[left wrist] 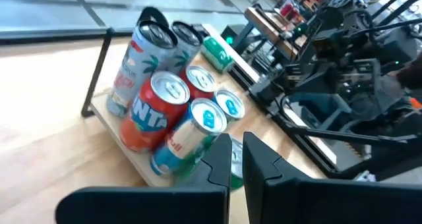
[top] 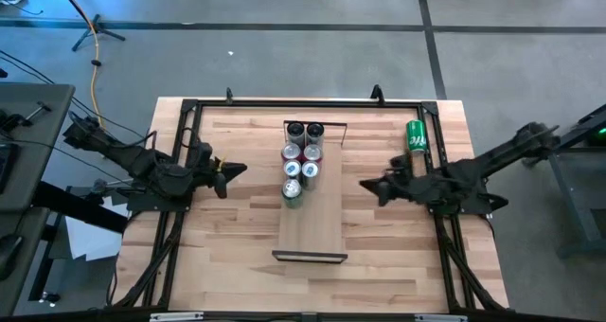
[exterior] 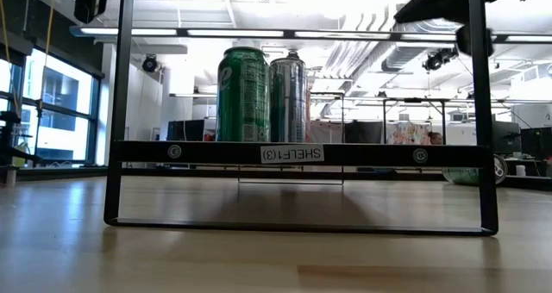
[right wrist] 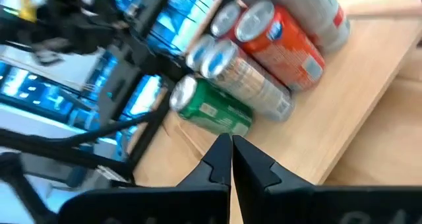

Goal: Place canned beverage on shelf
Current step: Put the green soda can, aligned with the other green soda can on the shelf

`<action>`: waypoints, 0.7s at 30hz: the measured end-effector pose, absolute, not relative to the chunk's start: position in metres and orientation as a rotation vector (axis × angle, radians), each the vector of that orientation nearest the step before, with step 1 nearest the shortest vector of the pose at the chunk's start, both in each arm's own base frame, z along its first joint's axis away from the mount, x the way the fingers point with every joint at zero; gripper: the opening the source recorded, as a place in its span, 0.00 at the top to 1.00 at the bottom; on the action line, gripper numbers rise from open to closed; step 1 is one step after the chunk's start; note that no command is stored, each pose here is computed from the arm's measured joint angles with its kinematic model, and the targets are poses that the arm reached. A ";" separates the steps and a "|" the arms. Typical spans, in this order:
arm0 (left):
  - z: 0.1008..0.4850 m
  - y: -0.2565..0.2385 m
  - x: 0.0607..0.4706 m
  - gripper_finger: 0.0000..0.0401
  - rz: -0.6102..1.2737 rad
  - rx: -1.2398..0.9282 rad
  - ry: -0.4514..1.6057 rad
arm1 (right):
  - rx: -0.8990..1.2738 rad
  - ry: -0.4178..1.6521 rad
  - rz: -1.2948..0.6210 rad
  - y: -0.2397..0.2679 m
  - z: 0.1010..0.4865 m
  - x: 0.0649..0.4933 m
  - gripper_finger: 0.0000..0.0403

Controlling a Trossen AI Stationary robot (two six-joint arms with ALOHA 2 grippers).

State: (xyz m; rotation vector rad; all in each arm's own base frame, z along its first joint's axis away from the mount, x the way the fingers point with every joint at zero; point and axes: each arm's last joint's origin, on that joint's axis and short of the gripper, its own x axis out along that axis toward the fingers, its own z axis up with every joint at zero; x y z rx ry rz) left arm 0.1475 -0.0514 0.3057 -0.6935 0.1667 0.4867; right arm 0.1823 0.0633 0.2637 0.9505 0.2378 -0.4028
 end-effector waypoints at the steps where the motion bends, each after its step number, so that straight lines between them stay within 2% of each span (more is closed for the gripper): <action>1: 0.305 -0.052 0.148 1.00 0.493 -0.685 0.163 | 0.944 0.213 -0.395 0.064 0.265 0.176 1.00; 5: 0.302 -0.055 0.152 1.00 0.509 -0.660 0.171 | 0.878 0.164 -0.384 0.066 0.265 0.160 1.00; 10: 0.304 -0.062 0.166 1.00 0.462 -0.630 0.151 | 0.731 0.152 -0.361 0.069 0.267 0.162 1.00; 17: 0.327 -0.064 0.208 1.00 0.156 -0.492 -0.028 | 0.542 0.016 -0.192 0.065 0.290 0.176 1.00; 21: 0.336 -0.050 0.217 1.00 0.036 -0.381 -0.107 | 0.487 -0.098 -0.152 0.056 0.312 0.179 1.00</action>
